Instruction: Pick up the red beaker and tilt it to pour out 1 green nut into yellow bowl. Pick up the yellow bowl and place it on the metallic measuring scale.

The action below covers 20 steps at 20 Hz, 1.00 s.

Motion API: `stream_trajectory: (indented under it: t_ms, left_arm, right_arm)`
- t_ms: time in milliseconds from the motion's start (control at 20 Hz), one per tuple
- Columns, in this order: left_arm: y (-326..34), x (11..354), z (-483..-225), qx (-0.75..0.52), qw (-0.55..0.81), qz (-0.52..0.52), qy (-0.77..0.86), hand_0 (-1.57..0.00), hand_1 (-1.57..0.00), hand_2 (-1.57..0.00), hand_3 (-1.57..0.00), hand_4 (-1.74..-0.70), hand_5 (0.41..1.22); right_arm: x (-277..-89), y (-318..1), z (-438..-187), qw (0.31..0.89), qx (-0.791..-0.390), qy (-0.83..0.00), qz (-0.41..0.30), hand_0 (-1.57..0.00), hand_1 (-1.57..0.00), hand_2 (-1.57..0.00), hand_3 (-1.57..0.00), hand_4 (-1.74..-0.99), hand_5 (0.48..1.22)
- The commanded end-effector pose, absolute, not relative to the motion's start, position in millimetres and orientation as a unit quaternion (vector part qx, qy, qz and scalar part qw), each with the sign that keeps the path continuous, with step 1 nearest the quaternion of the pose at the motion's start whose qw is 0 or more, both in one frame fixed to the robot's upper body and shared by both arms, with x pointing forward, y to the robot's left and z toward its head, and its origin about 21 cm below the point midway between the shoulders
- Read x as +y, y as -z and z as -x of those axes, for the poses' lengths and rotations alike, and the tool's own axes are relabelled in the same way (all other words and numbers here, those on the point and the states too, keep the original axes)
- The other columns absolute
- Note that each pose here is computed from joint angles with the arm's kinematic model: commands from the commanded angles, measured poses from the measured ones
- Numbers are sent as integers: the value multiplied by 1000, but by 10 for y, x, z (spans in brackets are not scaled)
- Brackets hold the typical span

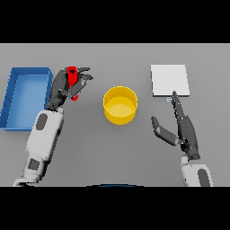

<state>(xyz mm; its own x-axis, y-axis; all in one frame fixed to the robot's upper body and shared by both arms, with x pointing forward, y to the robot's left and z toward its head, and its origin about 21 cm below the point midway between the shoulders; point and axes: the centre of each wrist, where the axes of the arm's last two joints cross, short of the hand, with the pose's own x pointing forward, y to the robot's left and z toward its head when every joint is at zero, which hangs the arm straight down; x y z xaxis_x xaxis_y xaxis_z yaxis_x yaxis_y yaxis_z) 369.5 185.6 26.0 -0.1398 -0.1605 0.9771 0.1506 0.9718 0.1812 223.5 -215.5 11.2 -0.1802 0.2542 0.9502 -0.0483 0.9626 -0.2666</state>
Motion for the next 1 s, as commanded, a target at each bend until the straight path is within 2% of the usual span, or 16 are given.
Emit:
stream_trajectory:
  t_ms: [0, 200, 450, 950]
  left_arm:
    - [-283, 1876, -3710, -744, 656, -10, 128, -1556, -1557, -1558, -1553, -1724, 1133]
    - [-389, 1997, -3796, -740, 649, -36, 174, -1559, -1560, -1561, -1556, -1727, 1138]
    - [-638, 1889, -3874, -717, 610, -108, 319, -1567, -1567, -1568, -1566, -1737, 1120]
    - [-981, 1325, -3933, -605, 462, -262, 593, -1571, -1571, -1571, -1570, -1741, 1191]
  right_arm:
    - [-2168, -114, -2233, 632, -761, -123, 72, 1, 1, 1, 1, -1219, 659]
    - [-2169, -133, -2251, 630, -763, -125, 79, 1, 1, 1, 1, -1213, 662]
    - [-2184, -152, -2229, 637, -756, -131, 80, 1, 1, 1, 1, -1190, 658]
    - [-2145, -151, -2241, 644, -753, -121, 63, 1, 1, 1, 1, -1182, 674]
